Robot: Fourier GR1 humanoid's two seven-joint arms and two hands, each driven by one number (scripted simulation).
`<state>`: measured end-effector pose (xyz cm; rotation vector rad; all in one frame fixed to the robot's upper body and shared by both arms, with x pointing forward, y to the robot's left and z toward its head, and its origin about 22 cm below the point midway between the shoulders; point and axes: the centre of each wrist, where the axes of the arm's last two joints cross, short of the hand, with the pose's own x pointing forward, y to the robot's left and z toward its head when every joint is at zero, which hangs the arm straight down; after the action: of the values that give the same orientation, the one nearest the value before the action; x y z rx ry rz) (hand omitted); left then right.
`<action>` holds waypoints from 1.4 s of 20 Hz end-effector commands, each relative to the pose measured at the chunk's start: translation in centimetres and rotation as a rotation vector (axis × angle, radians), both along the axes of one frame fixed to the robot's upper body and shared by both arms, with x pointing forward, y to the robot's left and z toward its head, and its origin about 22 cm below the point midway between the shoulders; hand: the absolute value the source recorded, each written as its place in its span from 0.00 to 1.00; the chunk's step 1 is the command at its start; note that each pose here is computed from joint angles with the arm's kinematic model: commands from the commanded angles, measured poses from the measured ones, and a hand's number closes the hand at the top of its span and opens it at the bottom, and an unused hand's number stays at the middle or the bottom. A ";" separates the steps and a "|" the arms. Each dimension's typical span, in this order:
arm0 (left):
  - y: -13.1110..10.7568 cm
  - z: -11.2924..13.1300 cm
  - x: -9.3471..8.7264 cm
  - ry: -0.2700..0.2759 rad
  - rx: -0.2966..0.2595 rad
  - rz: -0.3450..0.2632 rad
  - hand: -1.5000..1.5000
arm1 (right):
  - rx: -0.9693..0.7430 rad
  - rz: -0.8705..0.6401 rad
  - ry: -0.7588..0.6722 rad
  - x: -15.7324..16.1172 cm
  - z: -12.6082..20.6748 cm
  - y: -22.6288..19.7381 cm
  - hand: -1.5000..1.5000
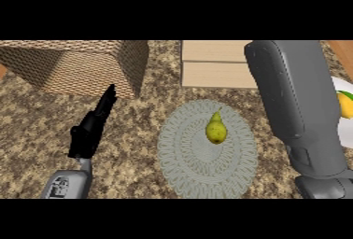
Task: Pick the tomato from the placemat and place it in the tiered shelf
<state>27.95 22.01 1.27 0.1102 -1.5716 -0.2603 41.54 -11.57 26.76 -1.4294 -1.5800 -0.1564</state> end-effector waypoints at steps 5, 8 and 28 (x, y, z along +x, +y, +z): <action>-0.8 0.7 -0.2 -0.016 0.006 0.004 0.50 | 0.135 0.117 -0.044 -1.2 2.4 -1.3 0.00; 1.3 1.1 1.6 -0.012 -0.011 0.014 0.50 | 0.154 0.130 -0.106 -2.1 2.8 -0.3 0.00; 2.9 -0.1 -0.8 -0.001 0.009 0.059 0.50 | 0.484 -0.095 -0.132 -15.3 9.1 -13.1 0.00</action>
<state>27.26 23.97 1.06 0.1438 -1.5568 -0.2351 29.59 -22.91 36.28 -1.1480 -1.5977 -0.6875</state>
